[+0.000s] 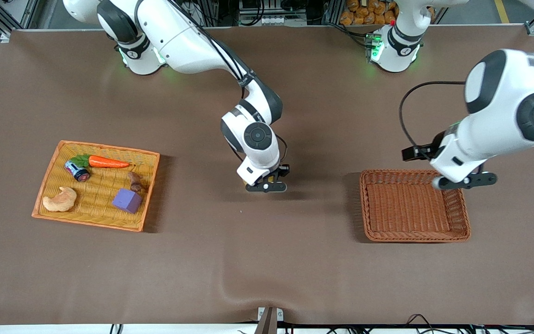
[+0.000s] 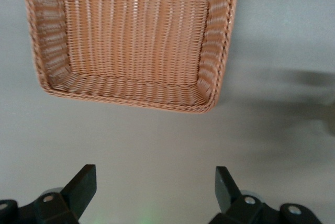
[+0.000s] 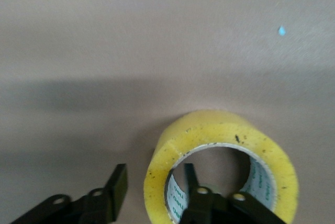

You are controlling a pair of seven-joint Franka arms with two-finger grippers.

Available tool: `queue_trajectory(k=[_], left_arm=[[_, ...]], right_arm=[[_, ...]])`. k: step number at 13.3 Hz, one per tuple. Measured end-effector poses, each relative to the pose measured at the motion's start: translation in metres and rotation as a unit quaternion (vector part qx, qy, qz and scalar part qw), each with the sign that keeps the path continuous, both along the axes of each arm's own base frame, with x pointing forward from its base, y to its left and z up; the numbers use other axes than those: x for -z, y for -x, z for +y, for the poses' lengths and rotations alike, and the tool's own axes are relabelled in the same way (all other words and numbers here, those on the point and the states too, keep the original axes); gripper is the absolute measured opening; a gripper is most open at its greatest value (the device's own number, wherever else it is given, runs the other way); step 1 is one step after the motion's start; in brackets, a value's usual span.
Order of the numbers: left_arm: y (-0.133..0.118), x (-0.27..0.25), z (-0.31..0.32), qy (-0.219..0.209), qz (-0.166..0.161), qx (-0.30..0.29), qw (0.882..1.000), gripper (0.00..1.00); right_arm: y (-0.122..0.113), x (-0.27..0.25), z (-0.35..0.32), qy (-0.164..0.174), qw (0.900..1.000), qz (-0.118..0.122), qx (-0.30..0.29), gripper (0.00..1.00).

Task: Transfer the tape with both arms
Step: 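Carry the tape to mid-table with the right gripper while the left gripper approaches, then grasp the tape with the left gripper while the right gripper releases it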

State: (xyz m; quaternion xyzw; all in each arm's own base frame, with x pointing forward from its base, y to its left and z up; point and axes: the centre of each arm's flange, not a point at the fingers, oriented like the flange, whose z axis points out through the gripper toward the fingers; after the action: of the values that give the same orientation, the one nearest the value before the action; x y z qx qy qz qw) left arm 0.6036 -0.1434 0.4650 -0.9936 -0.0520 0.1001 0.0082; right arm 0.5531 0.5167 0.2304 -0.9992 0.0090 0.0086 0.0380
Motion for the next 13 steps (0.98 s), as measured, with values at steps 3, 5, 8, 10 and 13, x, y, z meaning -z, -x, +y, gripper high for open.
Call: queue_trajectory(k=[3,5,8,10,13], left_arm=[[-0.001,0.023,-0.036,-0.008,0.001,-0.019,1.000,1.00],[0.004,0.045,-0.067,-0.018,0.010,-0.034,0.999,1.00],[0.017,0.094,-0.138,-0.042,0.029,-0.058,0.997,1.00],[0.020,0.119,-0.182,-0.050,0.020,-0.089,0.995,1.00],[0.027,0.156,-0.245,-0.045,-0.027,-0.152,0.987,1.00]], right_arm=[[-0.009,-0.055,-0.005,-0.008,1.000,-0.012,0.005,0.87],[-0.020,-0.121,-0.033,-0.004,1.000,-0.004,0.020,1.00],[-0.040,-0.212,-0.107,-0.004,0.998,0.004,0.063,1.00],[-0.050,-0.254,-0.166,-0.015,0.997,-0.009,0.081,1.00],[-0.056,-0.298,-0.263,-0.022,0.998,-0.026,0.059,1.00]])
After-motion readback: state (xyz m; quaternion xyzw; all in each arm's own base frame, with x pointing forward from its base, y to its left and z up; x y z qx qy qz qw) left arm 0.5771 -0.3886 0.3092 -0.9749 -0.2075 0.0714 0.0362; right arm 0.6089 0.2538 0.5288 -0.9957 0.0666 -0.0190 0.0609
